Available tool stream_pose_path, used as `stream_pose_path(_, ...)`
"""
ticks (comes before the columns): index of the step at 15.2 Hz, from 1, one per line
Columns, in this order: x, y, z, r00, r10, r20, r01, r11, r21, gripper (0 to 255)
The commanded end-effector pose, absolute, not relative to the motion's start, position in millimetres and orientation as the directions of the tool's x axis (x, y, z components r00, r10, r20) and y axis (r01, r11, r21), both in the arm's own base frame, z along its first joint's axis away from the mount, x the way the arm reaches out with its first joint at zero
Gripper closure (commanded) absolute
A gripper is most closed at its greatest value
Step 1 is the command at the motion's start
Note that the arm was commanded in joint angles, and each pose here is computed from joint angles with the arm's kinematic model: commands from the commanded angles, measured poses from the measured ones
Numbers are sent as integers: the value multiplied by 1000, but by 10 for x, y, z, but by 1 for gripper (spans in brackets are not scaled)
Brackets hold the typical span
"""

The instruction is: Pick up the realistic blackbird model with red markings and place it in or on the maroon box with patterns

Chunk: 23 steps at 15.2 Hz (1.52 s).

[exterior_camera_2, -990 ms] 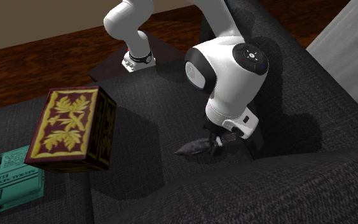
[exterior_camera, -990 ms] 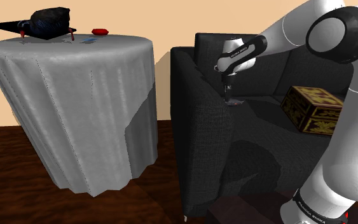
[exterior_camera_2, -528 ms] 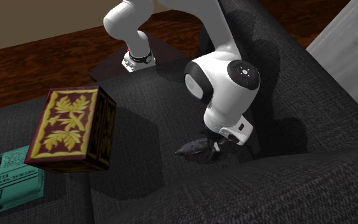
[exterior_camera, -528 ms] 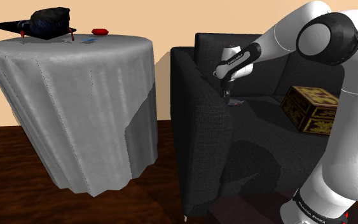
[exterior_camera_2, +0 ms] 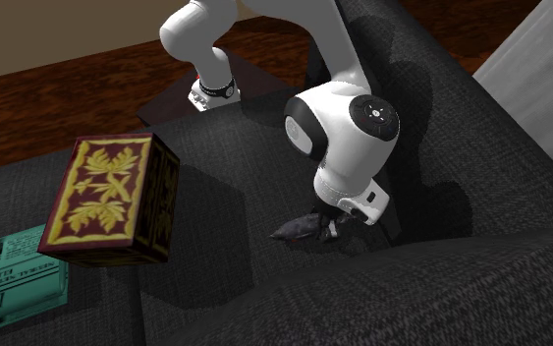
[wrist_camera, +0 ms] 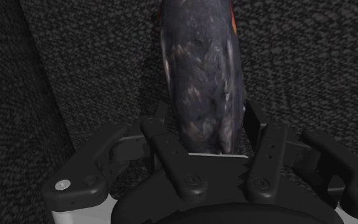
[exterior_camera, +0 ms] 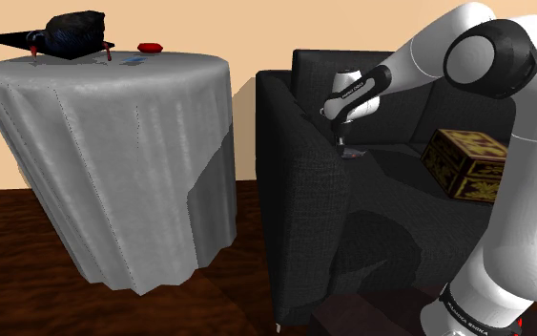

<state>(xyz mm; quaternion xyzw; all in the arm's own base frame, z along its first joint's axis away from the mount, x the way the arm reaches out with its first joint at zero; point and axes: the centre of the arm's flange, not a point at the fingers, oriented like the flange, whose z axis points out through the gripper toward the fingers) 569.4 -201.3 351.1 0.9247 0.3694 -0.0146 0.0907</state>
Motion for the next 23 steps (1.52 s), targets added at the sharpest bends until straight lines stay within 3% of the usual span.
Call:
stream_pose_path(1,5694,-2013,3510,727,680,-94,686,-711,157,255)
stream_pose_path(9,5694,-2013,3510,727,680,-94,686,-711,157,255)
stream_pose_path(23,5694,-2013,4249,727,680,-94,686,-711,157,255)
